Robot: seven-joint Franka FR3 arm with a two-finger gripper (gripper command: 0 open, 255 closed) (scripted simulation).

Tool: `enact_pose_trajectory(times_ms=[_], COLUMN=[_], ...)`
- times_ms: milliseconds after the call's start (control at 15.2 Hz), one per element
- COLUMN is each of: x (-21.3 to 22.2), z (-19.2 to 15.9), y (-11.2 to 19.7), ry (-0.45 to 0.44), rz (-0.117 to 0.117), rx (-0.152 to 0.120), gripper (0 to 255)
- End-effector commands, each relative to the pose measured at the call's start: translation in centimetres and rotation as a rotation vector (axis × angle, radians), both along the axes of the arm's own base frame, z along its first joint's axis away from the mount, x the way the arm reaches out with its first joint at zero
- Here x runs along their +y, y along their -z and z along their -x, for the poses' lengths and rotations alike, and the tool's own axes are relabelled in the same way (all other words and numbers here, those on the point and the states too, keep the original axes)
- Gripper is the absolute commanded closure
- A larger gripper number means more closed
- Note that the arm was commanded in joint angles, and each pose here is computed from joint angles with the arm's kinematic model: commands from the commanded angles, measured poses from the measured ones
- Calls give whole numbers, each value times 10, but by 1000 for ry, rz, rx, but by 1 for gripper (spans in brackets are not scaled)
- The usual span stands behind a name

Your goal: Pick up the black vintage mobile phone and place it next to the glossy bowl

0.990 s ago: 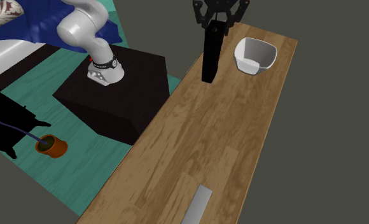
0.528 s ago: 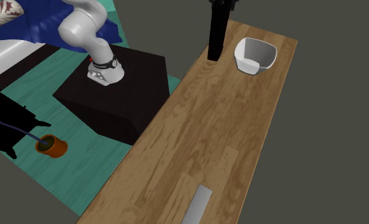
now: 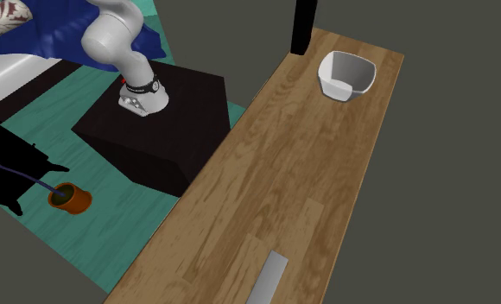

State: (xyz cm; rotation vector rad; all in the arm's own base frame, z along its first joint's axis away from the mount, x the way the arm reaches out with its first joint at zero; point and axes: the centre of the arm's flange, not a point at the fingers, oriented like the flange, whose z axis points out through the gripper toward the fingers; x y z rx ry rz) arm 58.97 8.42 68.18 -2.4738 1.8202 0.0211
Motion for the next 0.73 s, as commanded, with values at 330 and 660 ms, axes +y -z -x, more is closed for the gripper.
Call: enact_pose_trajectory(times_ms=[330, 660], x=[3, 3], z=[1, 1], y=[35, 62], ry=[1, 1], rz=[0, 0], rx=[0, 0], gripper=[255, 255])
